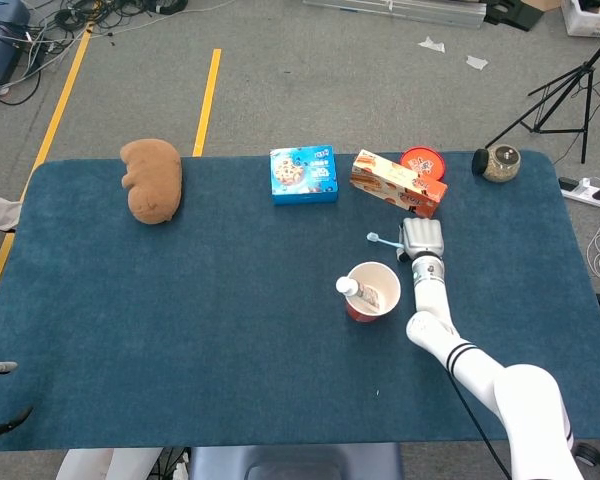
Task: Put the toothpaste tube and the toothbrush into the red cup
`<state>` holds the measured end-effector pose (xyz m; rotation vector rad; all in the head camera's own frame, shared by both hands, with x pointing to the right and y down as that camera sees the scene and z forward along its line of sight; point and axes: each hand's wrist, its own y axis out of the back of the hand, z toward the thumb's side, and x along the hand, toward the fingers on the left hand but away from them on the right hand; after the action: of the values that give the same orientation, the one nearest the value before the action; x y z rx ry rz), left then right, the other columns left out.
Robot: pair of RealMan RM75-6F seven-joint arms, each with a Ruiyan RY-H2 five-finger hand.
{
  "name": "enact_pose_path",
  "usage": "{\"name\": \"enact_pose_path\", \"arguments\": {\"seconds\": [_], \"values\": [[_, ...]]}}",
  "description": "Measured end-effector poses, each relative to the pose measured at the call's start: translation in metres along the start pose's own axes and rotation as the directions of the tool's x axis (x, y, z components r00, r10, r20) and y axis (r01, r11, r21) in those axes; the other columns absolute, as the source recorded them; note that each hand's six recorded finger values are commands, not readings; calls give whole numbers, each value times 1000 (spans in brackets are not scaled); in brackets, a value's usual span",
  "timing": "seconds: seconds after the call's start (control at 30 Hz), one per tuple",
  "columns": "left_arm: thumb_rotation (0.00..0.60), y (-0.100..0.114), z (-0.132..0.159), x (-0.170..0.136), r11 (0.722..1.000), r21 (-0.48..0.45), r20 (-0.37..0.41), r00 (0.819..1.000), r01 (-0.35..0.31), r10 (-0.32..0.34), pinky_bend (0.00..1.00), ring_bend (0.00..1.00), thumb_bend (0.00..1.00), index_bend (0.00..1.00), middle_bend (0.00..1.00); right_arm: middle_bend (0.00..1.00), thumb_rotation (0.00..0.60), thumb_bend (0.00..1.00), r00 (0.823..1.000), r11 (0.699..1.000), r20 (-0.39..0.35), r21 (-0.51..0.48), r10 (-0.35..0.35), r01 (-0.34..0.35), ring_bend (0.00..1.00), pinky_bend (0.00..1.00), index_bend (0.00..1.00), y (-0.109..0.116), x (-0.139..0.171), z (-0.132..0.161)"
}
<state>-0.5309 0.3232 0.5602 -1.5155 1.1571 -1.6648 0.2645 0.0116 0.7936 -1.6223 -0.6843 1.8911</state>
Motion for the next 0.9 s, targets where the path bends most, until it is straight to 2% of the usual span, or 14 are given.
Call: {"name": "enact_pose_path", "arguments": {"seconds": [0.47,0.9], "values": [[600,2,3,0,1000,0,6,1000,-6,6,416,331,0,322,374,1000,600,298,999,998,-16,-60,-30,29,1000,1000,671,19,10,-6],[600,4,10,2,1000,6,23,1000,-11,11,417,331,0,322,374,1000,600,308,996,982,-48,-177,-75,66,1000,1000,672,54,31,-16]]}}
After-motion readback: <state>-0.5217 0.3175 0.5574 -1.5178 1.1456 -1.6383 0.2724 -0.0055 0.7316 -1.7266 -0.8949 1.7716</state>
